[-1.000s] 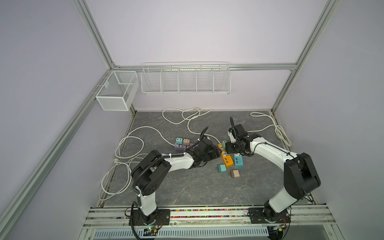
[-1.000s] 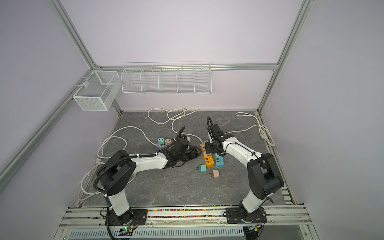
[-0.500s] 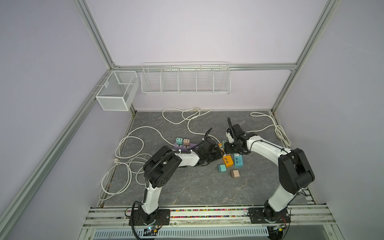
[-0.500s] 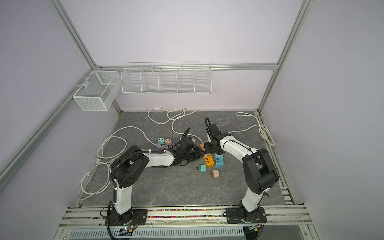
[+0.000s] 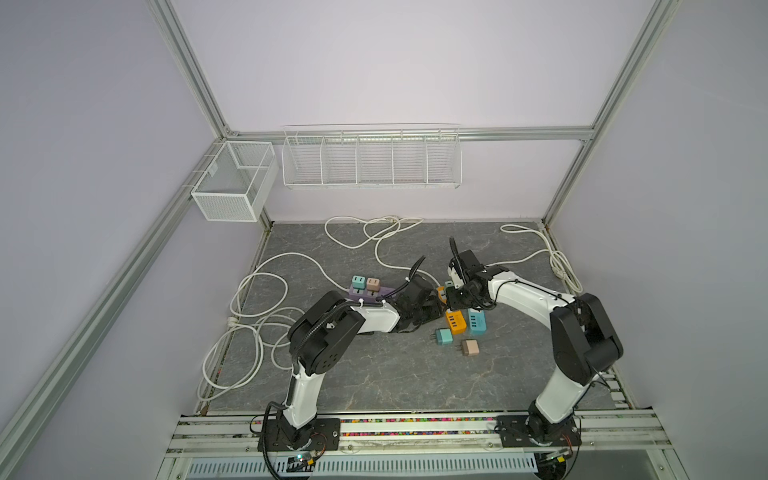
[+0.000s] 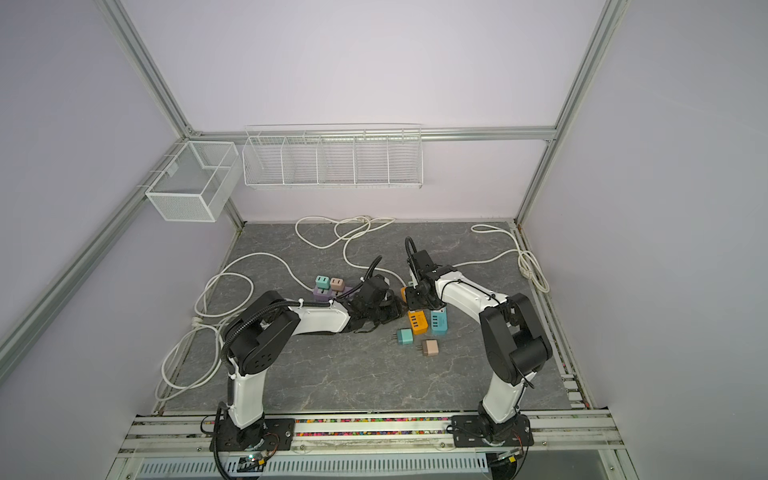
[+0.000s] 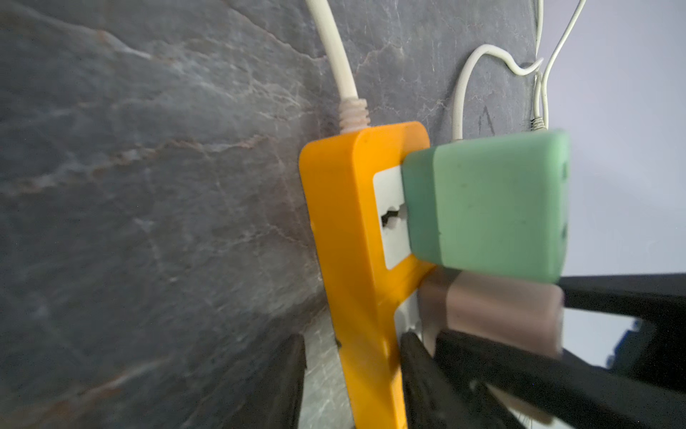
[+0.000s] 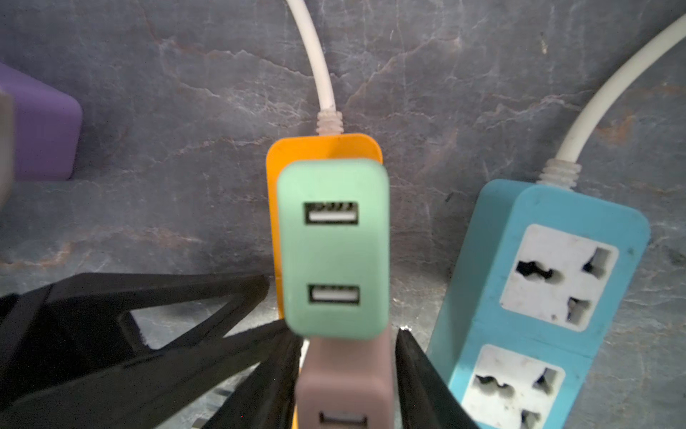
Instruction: Pull the plug off the socket
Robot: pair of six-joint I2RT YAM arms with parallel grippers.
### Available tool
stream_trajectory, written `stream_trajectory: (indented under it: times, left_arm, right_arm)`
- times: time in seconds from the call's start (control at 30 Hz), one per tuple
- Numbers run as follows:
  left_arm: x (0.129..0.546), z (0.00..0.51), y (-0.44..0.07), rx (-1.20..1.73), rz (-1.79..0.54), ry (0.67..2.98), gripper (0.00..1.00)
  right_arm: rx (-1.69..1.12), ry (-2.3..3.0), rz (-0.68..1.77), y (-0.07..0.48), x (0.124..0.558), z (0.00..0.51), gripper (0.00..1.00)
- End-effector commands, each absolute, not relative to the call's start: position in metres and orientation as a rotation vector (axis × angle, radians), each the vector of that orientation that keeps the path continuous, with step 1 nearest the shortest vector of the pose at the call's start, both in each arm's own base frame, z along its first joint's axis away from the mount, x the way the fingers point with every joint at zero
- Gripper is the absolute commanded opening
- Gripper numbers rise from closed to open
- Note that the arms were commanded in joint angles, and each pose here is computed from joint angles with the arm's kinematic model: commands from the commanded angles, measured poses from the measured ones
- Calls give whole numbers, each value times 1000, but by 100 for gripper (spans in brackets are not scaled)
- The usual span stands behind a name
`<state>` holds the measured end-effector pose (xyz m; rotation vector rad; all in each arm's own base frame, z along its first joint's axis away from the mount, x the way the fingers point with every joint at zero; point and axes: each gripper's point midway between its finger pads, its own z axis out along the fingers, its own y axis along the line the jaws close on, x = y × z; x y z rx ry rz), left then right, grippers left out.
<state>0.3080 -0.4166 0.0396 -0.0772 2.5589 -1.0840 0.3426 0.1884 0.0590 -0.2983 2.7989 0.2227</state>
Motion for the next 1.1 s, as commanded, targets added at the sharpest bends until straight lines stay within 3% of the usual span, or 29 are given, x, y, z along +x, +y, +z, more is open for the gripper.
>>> stream_trajectory:
  times: [0.0,0.47,1.07]
  left_arm:
    - [298,7,-401,-87,-953,2650,43]
    - [283,-7,-392,-72,-889,2693,36]
    - [274,-18,-387,-75,-860,2714,31]
  right_arm:
    - [-320,2796,183,191,344,59,43]
    - [-381,2777,37,188,343,63,34]
    - [-380,2786,165,200,339,67,26]
